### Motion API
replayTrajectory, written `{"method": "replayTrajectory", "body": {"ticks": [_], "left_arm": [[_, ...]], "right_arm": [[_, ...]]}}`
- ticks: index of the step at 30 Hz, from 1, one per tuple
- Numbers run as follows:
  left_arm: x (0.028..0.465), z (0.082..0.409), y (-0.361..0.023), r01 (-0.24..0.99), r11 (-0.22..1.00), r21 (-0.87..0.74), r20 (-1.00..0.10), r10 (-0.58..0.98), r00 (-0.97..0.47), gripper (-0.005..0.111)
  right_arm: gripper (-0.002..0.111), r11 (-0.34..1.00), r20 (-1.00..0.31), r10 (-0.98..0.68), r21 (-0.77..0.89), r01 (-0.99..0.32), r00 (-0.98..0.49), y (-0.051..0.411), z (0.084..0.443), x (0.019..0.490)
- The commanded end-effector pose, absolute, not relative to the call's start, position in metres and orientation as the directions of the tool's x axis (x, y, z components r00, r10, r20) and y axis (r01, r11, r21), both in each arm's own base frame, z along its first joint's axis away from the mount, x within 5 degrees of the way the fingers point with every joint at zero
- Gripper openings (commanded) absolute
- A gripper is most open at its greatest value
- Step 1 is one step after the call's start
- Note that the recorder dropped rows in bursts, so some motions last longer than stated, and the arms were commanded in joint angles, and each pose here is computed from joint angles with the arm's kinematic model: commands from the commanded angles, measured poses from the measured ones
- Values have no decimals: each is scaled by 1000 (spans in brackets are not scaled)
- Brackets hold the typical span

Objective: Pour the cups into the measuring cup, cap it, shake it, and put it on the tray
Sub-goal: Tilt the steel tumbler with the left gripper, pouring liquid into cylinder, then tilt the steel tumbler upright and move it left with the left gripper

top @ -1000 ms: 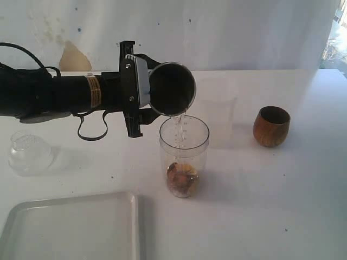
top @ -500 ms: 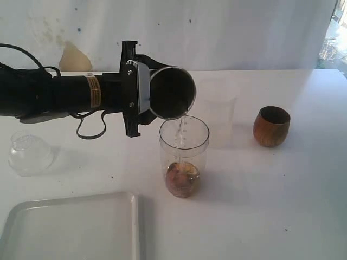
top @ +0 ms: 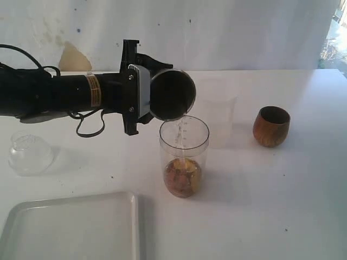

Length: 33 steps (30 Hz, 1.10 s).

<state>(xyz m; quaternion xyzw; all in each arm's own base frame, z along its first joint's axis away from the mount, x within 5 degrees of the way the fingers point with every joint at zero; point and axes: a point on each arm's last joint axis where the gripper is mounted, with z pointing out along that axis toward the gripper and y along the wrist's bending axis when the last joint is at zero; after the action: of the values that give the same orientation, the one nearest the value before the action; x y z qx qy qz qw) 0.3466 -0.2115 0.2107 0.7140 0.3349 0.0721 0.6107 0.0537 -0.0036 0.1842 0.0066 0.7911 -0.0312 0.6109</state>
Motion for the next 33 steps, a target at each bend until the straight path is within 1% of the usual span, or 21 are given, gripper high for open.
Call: {"method": "replayTrajectory", "body": {"ticks": [1, 8, 11, 18, 26, 27, 30, 32, 33], "left_arm": [[348, 225, -213, 344, 36, 938, -305, 551, 776, 0], [349, 226, -213, 285, 14, 958, -243, 562, 790, 0], [349, 226, -213, 283, 16, 959, -242, 565, 789, 0], [349, 226, -213, 202, -41, 978, -145, 563, 814, 0], [349, 226, -213, 202, -41, 978, -145, 563, 814, 0], [349, 226, -213, 195, -46, 980, -136, 563, 815, 0], [349, 226, -213, 135, -87, 987, -63, 558, 827, 0], [349, 226, -213, 127, -92, 988, -54, 557, 829, 0], [349, 226, -213, 144, -81, 986, -75, 559, 826, 0]], "right_arm": [[0, 998, -967, -27, -39, 44, -252, -3, 182, 53], [0, 998, -967, -27, -39, 44, -252, -3, 182, 53], [0, 998, -967, -27, -39, 44, -252, -3, 182, 53], [0, 998, -967, -27, -39, 44, -252, -3, 182, 53], [0, 998, -967, -27, -39, 44, -252, -3, 182, 53], [0, 998, -967, -27, -39, 44, -252, -3, 182, 53], [0, 998, -967, -27, -39, 44, -252, -3, 182, 53], [0, 998, -967, -27, -39, 44, -252, -3, 182, 53], [0, 998, -967, -27, -39, 44, -252, -3, 182, 53]]}}
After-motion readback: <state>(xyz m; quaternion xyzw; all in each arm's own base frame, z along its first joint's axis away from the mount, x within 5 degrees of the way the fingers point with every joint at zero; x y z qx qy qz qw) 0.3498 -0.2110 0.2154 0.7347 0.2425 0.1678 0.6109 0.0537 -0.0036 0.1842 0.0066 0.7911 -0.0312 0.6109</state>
